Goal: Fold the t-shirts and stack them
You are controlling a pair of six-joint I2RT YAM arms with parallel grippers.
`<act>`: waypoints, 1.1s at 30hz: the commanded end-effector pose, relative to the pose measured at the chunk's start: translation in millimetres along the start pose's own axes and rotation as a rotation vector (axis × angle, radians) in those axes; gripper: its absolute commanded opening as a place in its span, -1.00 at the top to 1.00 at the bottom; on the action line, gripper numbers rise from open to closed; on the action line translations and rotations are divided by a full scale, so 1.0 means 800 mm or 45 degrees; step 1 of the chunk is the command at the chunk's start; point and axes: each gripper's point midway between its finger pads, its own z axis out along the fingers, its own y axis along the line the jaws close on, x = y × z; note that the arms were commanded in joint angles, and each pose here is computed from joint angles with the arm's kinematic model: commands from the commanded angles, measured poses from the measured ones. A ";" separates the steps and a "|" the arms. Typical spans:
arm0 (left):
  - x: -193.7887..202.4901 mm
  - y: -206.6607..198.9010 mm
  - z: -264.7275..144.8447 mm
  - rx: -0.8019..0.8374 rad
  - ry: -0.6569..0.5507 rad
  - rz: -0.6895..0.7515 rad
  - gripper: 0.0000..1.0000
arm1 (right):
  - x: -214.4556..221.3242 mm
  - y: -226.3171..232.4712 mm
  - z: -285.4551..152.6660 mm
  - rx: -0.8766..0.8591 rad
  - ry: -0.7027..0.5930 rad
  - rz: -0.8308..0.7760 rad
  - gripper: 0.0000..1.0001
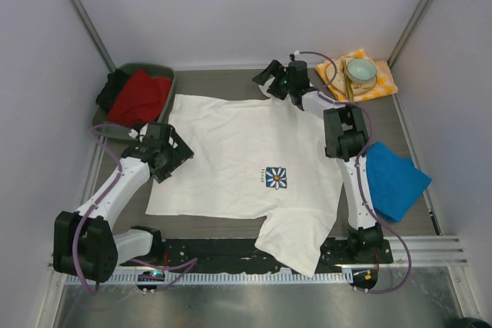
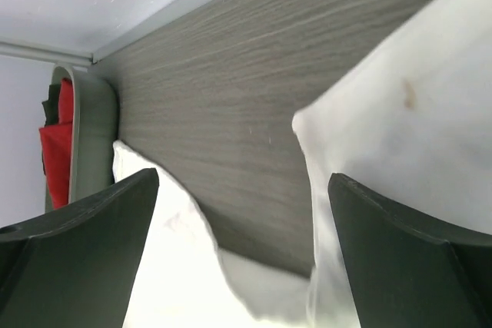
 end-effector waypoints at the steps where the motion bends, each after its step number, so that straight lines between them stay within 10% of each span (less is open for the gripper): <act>1: -0.012 -0.011 -0.003 0.059 -0.051 0.010 -0.99 | -0.116 0.118 -0.092 -0.193 -0.344 -0.226 -0.98; 14: -0.018 -0.010 0.000 -0.013 -0.014 0.106 -1.00 | -0.101 0.118 -0.288 0.205 -0.360 -0.450 -0.99; 25: -0.061 -0.124 -0.002 0.243 0.071 0.218 -1.00 | -0.013 -0.018 -0.317 0.683 -0.043 -0.283 -0.96; 33: -0.091 -0.142 0.050 0.019 0.169 0.349 -1.00 | 0.028 -0.070 -0.328 0.881 0.132 -0.281 -0.96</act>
